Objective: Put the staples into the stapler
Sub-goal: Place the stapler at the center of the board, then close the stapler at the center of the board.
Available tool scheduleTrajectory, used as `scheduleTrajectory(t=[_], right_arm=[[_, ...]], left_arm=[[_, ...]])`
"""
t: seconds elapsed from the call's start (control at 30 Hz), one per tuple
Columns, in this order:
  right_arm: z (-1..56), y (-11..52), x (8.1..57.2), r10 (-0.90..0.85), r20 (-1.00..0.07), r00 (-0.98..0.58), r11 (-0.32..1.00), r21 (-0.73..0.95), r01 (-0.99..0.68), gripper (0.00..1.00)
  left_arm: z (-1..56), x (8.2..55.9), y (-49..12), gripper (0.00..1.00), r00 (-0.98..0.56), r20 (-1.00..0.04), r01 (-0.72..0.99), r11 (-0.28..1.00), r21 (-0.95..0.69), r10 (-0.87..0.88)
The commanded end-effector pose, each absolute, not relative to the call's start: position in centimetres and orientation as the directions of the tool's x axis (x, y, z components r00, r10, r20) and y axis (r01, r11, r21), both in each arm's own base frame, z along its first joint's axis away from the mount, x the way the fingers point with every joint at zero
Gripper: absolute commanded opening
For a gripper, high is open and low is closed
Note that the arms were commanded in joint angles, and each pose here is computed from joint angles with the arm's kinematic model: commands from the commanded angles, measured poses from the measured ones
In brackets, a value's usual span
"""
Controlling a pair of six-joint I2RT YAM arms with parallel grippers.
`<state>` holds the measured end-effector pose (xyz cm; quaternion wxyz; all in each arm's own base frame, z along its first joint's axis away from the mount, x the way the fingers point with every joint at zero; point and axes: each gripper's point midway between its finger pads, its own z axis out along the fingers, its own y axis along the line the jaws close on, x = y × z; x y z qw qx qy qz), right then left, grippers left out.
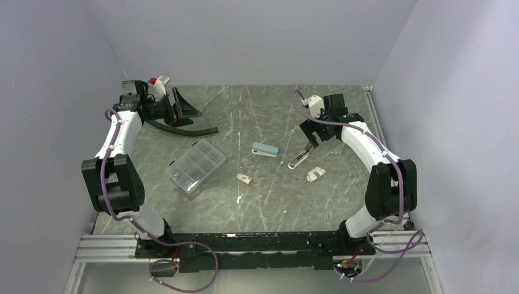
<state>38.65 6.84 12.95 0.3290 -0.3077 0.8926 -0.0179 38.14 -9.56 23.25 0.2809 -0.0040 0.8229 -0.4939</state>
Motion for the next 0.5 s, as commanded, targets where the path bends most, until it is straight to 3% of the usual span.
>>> scheduleTrajectory(t=[0.0,0.27,0.47], right_arm=[[12.0,6.0,38.9,-0.529,-0.570,-0.629,0.833,-0.208,-0.512,0.96],[9.5,7.9,38.2,-0.519,-0.576,-0.631,0.806,-0.086,-0.585,0.83],[9.1,8.4,38.3,-0.517,-0.574,-0.635,0.797,-0.050,-0.602,0.61]], left_arm=[[24.4,38.0,-11.0,0.98,-0.817,-0.546,0.380,0.539,-0.752,-0.184],[23.7,38.1,-11.9,0.98,-0.825,-0.541,0.386,0.537,-0.750,-0.163],[23.5,38.0,-11.9,0.98,-0.825,-0.541,0.384,0.540,-0.749,-0.163]])
